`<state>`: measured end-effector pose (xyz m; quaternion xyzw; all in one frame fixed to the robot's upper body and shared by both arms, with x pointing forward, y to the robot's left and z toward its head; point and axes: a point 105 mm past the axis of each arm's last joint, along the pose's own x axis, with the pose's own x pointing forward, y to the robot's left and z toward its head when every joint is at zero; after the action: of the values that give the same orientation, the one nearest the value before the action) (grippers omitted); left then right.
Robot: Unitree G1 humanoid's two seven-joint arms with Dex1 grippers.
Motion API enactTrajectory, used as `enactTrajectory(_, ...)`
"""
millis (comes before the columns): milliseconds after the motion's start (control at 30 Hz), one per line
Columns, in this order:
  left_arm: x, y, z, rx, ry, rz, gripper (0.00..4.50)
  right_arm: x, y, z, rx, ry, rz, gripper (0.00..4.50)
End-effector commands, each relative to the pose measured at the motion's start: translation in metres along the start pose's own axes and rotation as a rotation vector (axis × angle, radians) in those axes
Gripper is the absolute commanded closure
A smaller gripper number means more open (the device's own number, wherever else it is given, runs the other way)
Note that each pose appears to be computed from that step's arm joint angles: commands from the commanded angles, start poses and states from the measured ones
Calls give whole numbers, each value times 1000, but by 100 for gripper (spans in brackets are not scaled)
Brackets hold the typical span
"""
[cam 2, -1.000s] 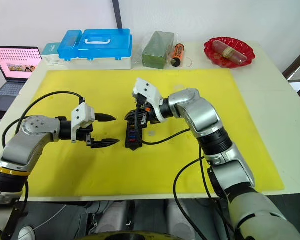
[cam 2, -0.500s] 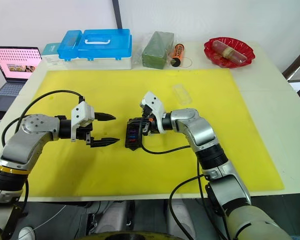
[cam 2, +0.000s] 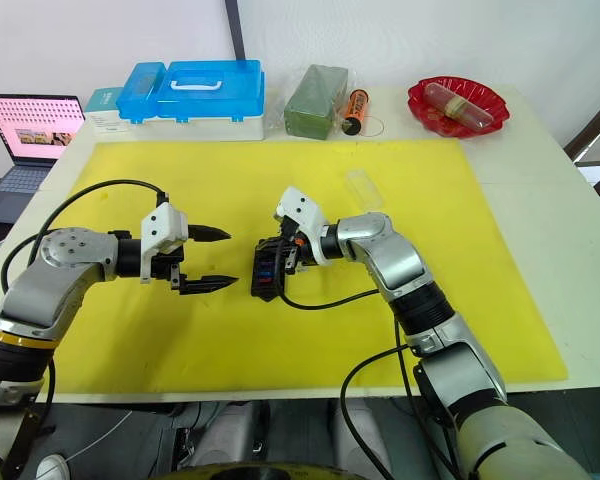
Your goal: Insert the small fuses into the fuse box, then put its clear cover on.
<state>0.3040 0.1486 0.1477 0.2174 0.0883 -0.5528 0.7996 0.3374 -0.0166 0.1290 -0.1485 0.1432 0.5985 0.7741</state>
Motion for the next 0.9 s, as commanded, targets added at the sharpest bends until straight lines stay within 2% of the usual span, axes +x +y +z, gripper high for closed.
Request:
enactTrajectory(33, -6, 3, 11, 38, -22, 20, 0, 6, 3, -56, 104, 200, -5, 447)
enactTrajectory(100, -6, 3, 11, 38, -22, 19, 0, 5, 3, -56, 102, 199, -3, 447)
enactTrajectory(333, -7, 3, 15, 37, -33, 18, 0, -4, 3, -2, 81, -22, 2, 447)
enactTrajectory(467, -13, 5, 24, 10, -69, 20, 0, -29, 8, 43, 37, -138, 5, 447)
enactTrajectory(533, -16, 6, 26, -1, -72, 23, 0, -41, 11, 50, 35, -147, 5, 447)
enactTrajectory(633, -22, 8, 28, -16, -64, 29, 0, -64, 11, 52, 22, -140, -23, 447)
enactTrajectory(767, -35, 11, 24, -70, -13, 37, 0, -103, 2, 37, -5, -67, -119, 447)
enactTrajectory(900, -48, 10, 23, -88, 17, 45, 0, -138, 1, 19, 7, 5, -163, 359)
